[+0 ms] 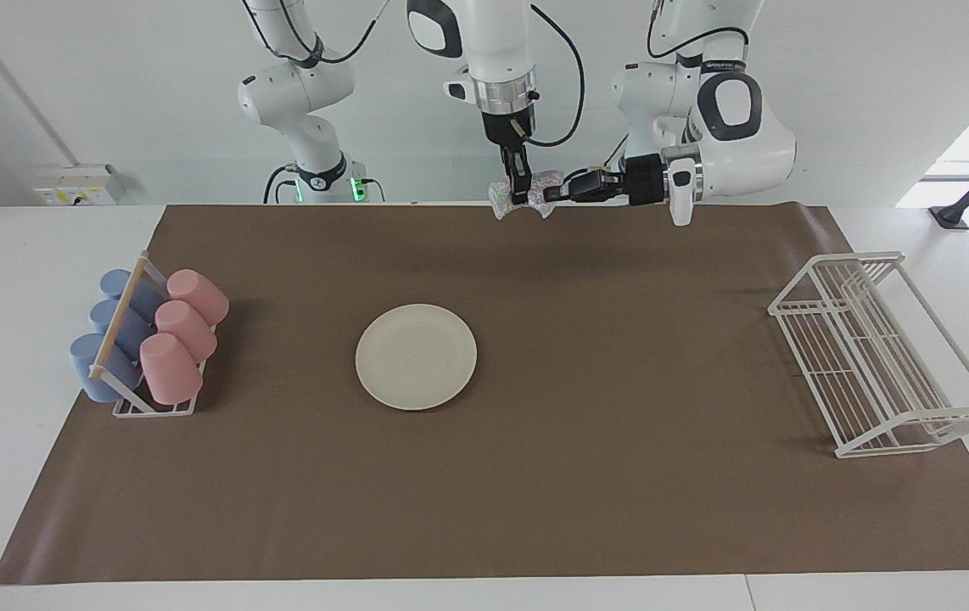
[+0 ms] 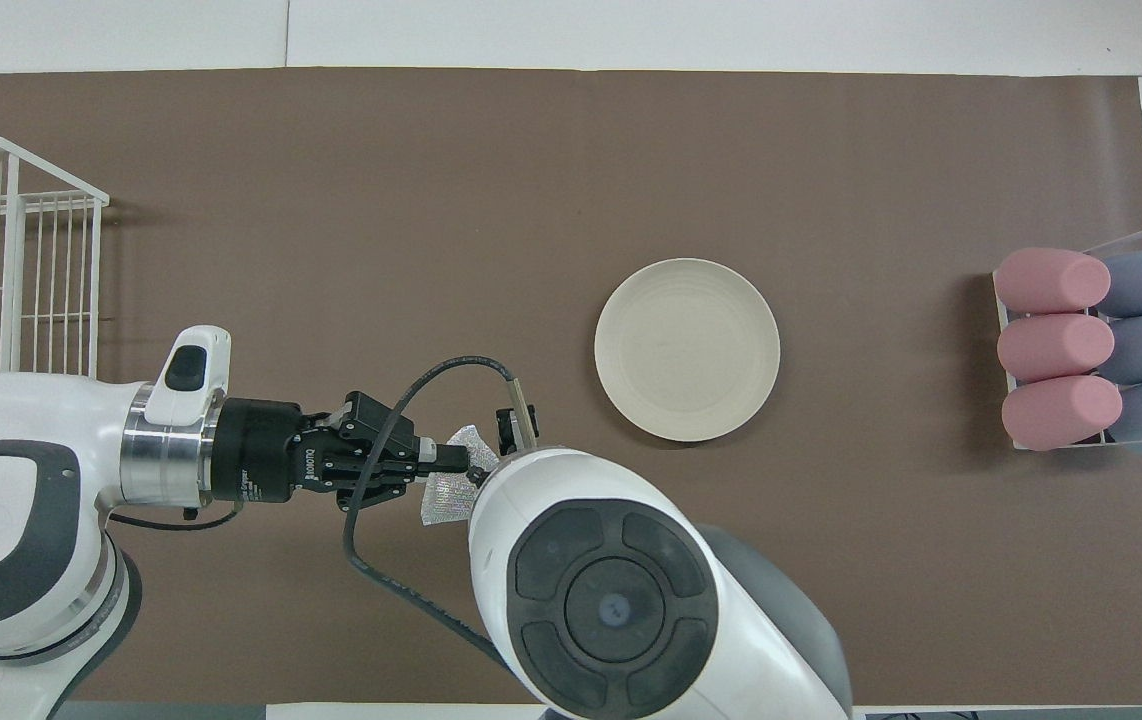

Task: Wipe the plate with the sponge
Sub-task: 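Grasp the sponge with the left gripper and open the right gripper, then carry the sponge to the basket with the left gripper while the right gripper returns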

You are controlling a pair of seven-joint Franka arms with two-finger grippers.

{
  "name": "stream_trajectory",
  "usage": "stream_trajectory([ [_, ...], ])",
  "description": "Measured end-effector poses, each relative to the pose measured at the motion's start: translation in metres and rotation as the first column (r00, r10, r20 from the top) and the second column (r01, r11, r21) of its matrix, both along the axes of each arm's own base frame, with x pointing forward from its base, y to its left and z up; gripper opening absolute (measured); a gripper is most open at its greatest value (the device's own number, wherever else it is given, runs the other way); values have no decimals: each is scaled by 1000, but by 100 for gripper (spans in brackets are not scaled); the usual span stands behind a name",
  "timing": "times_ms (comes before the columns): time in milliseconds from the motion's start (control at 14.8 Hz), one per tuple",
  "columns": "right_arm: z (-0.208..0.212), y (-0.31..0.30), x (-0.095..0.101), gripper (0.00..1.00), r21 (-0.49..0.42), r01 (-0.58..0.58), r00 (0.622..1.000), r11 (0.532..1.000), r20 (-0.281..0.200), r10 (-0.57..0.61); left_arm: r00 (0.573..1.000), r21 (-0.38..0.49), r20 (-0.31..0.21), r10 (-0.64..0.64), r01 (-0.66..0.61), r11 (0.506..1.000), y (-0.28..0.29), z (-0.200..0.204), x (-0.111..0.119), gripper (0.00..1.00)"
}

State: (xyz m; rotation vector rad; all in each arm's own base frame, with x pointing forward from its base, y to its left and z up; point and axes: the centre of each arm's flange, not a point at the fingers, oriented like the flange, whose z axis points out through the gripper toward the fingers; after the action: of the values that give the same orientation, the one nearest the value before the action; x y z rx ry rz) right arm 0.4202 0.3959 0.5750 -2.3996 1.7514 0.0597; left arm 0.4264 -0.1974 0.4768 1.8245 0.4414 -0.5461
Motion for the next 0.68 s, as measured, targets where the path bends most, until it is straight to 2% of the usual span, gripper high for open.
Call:
stream_trajectory([
  [203, 5, -35, 14, 96, -49, -192, 981, 980, 0, 193, 1000, 0, -14, 17, -17, 1000, 6, 1, 2, 4],
  [270, 6, -50, 20, 100, -66, -265, 964, 962, -7, 265, 1000, 6, -22, 22, -21, 1000, 8, 1, 3, 4],
  [473, 13, -108, 43, 100, -98, -461, 887, 882, -25, 460, 999, 62, -31, 30, -28, 998, 21, -2, 7, 4],
  [675, 18, -179, 67, 100, -106, -618, 786, 779, -53, 616, 1000, 200, -8, 23, -21, 980, 39, -1, 14, 4],
])
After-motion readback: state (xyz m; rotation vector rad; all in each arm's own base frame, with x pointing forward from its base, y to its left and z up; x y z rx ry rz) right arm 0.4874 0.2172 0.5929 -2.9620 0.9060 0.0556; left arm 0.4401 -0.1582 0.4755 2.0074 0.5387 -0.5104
